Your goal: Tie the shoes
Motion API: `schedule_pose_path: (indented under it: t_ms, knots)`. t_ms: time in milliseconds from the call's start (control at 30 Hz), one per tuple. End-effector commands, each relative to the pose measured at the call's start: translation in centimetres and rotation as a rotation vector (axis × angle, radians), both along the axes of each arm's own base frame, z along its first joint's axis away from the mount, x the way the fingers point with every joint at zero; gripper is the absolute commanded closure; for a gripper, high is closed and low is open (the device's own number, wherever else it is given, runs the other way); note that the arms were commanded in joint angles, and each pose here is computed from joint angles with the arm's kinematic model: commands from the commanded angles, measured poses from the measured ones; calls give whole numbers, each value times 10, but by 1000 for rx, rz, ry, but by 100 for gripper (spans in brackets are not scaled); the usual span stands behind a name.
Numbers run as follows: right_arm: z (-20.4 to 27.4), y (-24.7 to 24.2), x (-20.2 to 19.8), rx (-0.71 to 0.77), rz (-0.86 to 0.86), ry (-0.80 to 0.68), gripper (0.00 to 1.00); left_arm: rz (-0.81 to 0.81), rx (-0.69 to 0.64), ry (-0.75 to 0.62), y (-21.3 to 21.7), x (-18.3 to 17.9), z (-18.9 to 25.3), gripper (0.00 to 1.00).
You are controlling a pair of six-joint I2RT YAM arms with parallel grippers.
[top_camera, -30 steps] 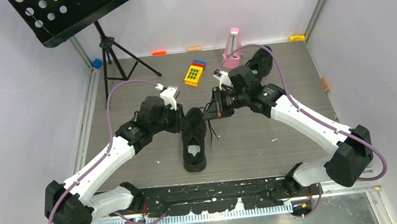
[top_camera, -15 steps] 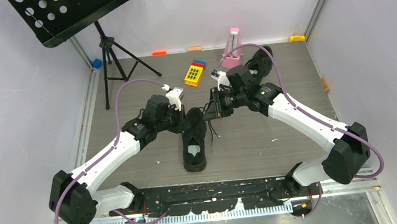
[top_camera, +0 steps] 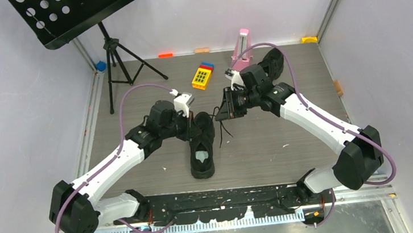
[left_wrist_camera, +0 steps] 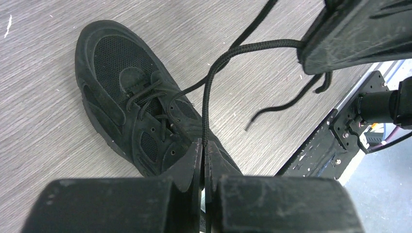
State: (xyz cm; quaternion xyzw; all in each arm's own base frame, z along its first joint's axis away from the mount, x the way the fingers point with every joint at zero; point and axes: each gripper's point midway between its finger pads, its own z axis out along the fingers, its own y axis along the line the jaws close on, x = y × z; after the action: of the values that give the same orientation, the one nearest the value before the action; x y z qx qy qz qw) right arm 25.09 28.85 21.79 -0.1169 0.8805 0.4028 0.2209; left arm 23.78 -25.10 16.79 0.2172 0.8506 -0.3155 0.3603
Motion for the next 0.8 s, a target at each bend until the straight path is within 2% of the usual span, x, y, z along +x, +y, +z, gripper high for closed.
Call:
schedule_pose_path:
  t_ms: [0, 167, 233, 300, 333, 433, 567, 600, 667, 767]
  knots:
    - [12, 3, 10, 24, -2, -35, 82, -33, -54, -54, -5, -1, 18, 100]
    - [10, -1, 15, 12, -19, -41, 83, -29, -52, -43, -4, -3, 15, 100]
    - [8, -3, 17, 0, -24, -49, 76, -34, -47, -36, -5, -3, 14, 100]
    - [9, -5, 16, -5, -19, -53, 88, -26, -37, -31, -4, -2, 13, 100]
    - [9, -5, 16, -8, -21, -52, 91, -21, -32, -31, -3, -1, 13, 100]
    - [8, -7, 16, -14, -15, -55, 96, 5, -14, -35, 1, 3, 12, 100]
    - [5, -12, 17, -61, -15, -59, 96, 29, 17, -32, 5, 7, 11, 100]
    - [4, -15, 17, -78, -17, -63, 94, 31, 22, -32, 5, 8, 11, 100]
    - [1, -20, 19, -118, -20, -71, 85, 28, 30, -28, 5, 9, 11, 100]
    - [-2, -26, 21, -159, -27, -77, 79, 25, 36, -19, 3, 10, 8, 100]
